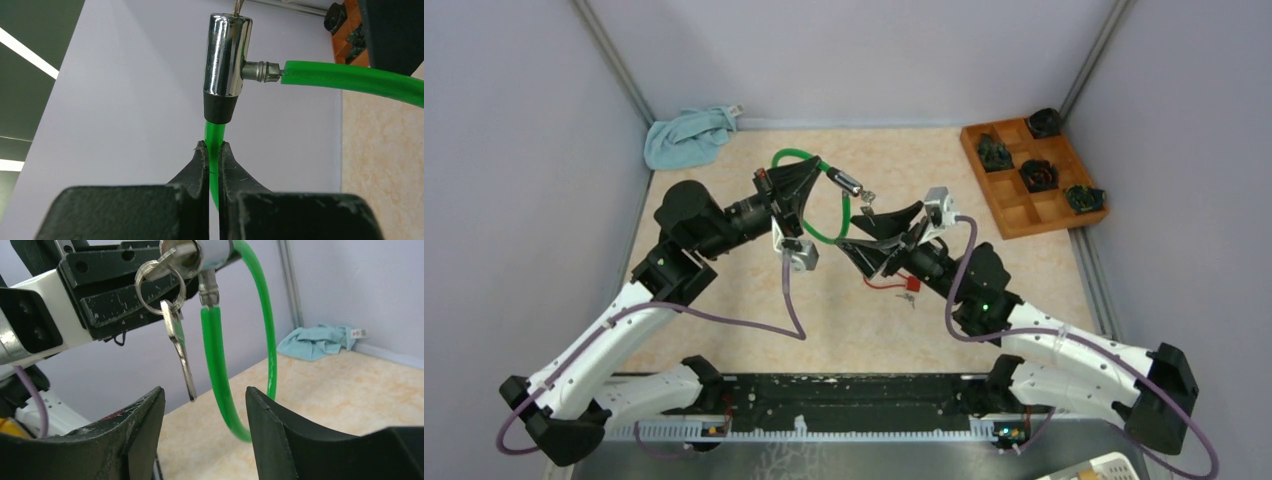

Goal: Unlock with the key

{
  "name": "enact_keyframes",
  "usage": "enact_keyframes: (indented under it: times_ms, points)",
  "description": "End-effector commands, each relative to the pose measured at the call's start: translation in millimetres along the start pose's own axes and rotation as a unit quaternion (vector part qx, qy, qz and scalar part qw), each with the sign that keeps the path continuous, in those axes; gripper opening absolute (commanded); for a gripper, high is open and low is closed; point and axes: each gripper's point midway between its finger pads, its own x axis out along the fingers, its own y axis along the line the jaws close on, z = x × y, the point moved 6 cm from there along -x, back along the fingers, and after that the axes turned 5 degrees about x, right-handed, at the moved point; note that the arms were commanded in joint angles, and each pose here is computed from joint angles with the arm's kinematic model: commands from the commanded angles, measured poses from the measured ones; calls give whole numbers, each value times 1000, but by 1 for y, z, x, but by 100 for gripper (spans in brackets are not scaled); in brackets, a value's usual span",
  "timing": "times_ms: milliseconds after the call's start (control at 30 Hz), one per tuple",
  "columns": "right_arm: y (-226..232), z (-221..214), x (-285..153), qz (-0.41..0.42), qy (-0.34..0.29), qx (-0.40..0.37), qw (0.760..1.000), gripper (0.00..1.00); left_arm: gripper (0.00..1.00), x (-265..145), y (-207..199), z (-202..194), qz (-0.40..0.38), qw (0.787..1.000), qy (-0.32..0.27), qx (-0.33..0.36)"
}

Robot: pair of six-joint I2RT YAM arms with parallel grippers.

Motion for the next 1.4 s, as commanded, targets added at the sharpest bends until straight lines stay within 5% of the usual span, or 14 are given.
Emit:
enact_keyframes:
  times_ms: [0,233,533,700,800,1000,1167,1367]
  points:
    - [17,44,19,5,-111,-67,992,55,0,-7,23,5,37,999,2,-7]
    - [9,28,16,-24,-117,-73,990,0,0,-5,31,-4,53,996,36,-60]
    - [-8,-1,-19,-74,-87,-54,992,0,0,-4,60,-21,129,974,102,-158]
    - [-6,5,-24,-75,-78,-70,992,0,0,-5,46,0,78,978,31,-190]
    - [1,18,-21,-67,-66,-98,991,0,12,-9,24,26,11,975,-48,-219]
    - [8,32,-19,-61,-47,-129,989,0,18,-14,-5,41,-77,964,-90,-238]
    - [11,28,-19,-39,-11,-165,986,0,59,-18,-15,49,-120,957,-112,-240]
    - [12,25,-28,-25,34,-199,979,0,62,-17,-21,49,-178,941,-98,-272]
